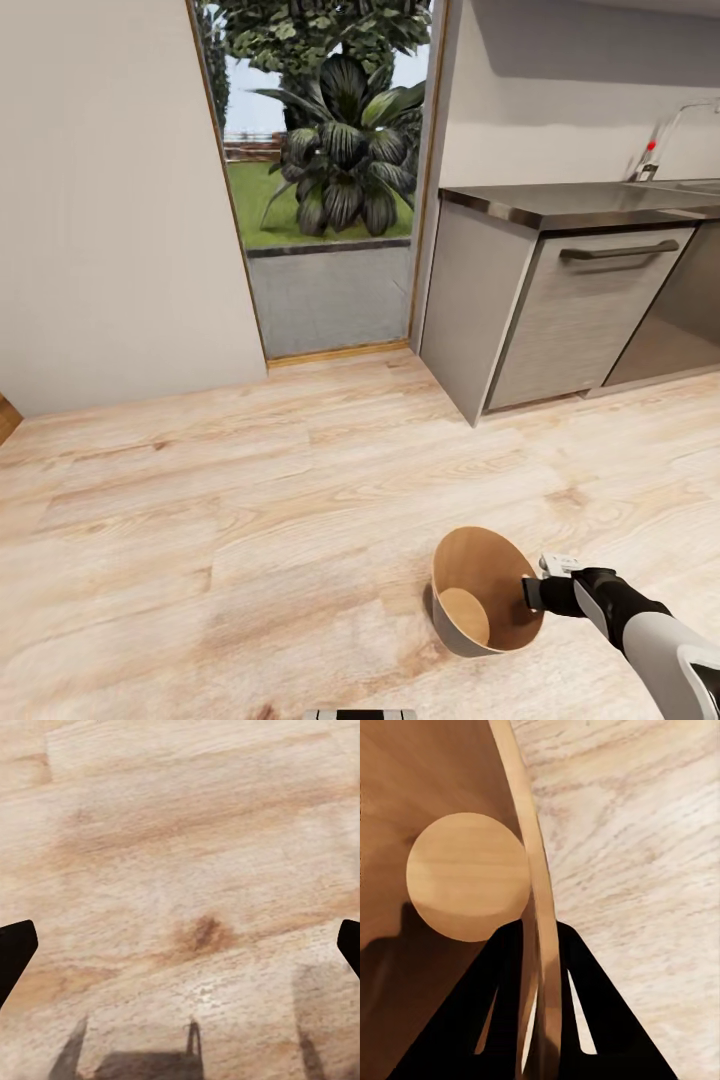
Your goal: Put the three can of soda from the living room inside the tash can in the kitchen.
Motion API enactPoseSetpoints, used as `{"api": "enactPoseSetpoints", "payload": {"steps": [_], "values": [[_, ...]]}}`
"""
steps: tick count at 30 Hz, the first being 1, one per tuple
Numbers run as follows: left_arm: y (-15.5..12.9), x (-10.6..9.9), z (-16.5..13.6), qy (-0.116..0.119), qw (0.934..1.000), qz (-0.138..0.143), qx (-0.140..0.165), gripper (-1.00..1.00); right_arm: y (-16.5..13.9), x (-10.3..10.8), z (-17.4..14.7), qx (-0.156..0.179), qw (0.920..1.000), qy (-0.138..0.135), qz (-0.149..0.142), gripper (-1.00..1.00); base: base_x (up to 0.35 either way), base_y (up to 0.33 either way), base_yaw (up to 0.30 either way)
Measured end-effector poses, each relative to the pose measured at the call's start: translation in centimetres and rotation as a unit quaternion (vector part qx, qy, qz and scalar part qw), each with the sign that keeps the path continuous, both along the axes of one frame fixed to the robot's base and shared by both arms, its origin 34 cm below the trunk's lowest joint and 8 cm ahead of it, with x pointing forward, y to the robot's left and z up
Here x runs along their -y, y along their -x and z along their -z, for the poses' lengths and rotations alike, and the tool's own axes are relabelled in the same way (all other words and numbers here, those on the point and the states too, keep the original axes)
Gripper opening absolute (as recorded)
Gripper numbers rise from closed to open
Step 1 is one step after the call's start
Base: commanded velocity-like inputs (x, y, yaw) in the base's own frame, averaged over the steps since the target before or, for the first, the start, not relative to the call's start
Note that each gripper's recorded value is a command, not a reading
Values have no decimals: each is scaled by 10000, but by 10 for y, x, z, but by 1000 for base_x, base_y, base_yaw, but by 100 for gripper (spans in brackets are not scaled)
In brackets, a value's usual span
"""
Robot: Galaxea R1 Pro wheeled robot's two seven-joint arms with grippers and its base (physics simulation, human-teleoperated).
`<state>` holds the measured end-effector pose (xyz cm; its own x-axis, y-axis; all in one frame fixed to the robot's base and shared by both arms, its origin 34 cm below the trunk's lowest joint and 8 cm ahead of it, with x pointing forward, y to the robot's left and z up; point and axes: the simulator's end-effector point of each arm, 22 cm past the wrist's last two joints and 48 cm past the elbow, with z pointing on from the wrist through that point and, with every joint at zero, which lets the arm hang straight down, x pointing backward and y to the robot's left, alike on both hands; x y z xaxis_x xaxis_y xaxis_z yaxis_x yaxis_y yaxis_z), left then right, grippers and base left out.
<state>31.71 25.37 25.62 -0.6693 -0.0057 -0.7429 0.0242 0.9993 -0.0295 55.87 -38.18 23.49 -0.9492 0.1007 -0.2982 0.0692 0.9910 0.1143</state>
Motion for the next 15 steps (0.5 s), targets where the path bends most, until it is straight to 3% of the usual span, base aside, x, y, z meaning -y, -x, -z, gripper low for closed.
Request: {"api": "enactPoseSetpoints", "payload": {"steps": [15], "values": [[-11,0,-12,-4,9998,6,212,100,-10,-6,-22,196,9997,34,-158,-100,0,0,0]]}}
